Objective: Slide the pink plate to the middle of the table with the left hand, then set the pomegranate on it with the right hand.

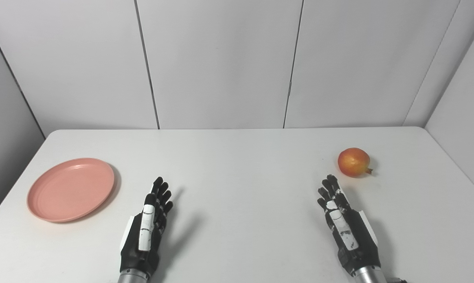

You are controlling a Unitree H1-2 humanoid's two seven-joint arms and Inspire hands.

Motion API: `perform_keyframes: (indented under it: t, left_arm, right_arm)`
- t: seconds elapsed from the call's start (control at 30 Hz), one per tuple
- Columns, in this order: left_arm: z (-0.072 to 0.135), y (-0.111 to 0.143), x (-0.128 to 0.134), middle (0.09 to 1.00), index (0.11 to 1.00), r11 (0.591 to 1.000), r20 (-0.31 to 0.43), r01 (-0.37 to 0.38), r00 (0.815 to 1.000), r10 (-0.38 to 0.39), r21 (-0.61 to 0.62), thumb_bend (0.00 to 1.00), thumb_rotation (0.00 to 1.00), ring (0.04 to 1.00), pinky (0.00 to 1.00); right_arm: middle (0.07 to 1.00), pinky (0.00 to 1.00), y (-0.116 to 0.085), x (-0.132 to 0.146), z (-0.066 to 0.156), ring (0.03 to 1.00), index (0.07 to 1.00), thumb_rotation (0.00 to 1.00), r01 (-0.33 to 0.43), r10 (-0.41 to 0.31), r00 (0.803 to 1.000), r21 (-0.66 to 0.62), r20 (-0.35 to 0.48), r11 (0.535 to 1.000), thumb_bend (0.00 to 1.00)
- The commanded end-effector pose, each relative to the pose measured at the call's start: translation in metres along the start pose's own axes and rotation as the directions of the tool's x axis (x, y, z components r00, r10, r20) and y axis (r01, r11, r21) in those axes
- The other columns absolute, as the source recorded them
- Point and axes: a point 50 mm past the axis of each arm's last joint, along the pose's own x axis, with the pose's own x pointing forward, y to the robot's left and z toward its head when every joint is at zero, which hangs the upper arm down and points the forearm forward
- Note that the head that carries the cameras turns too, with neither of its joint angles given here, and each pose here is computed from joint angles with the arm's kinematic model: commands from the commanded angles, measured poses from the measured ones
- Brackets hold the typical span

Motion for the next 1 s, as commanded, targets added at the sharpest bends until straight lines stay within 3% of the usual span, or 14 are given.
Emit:
perform_keyframes:
  t: [0.0, 0.4, 0.97]
  left_arm:
    - [0.005, -0.003, -0.003, 1.0, 1.0, 1.0, 0.04, -0.001, 0.999, 0.001, -0.013, 0.68, 0.98, 1.0, 1.0]
    - [0.006, -0.006, -0.003, 1.0, 1.0, 1.0, 0.041, -0.009, 0.999, 0.01, -0.011, 0.66, 0.98, 1.0, 1.0]
    - [0.001, -0.032, -0.002, 1.0, 1.0, 1.0, 0.039, -0.012, 0.999, 0.012, -0.016, 0.7, 0.95, 1.0, 1.0]
  right_arm:
    - [1.0, 1.0, -0.002, 0.001, 0.0, 1.0, 1.0, 0.75, -0.005, 0.005, 1.0, -0.007, 0.008, 1.0, 0.82]
    - [0.994, 1.0, -0.005, 0.0, -0.001, 1.0, 1.0, 0.74, 0.0, 0.0, 1.0, -0.002, 0.004, 1.0, 0.82]
    - [1.0, 1.0, -0.032, -0.004, -0.004, 1.0, 1.0, 0.74, 0.003, -0.003, 1.0, -0.011, 0.01, 1.0, 0.83]
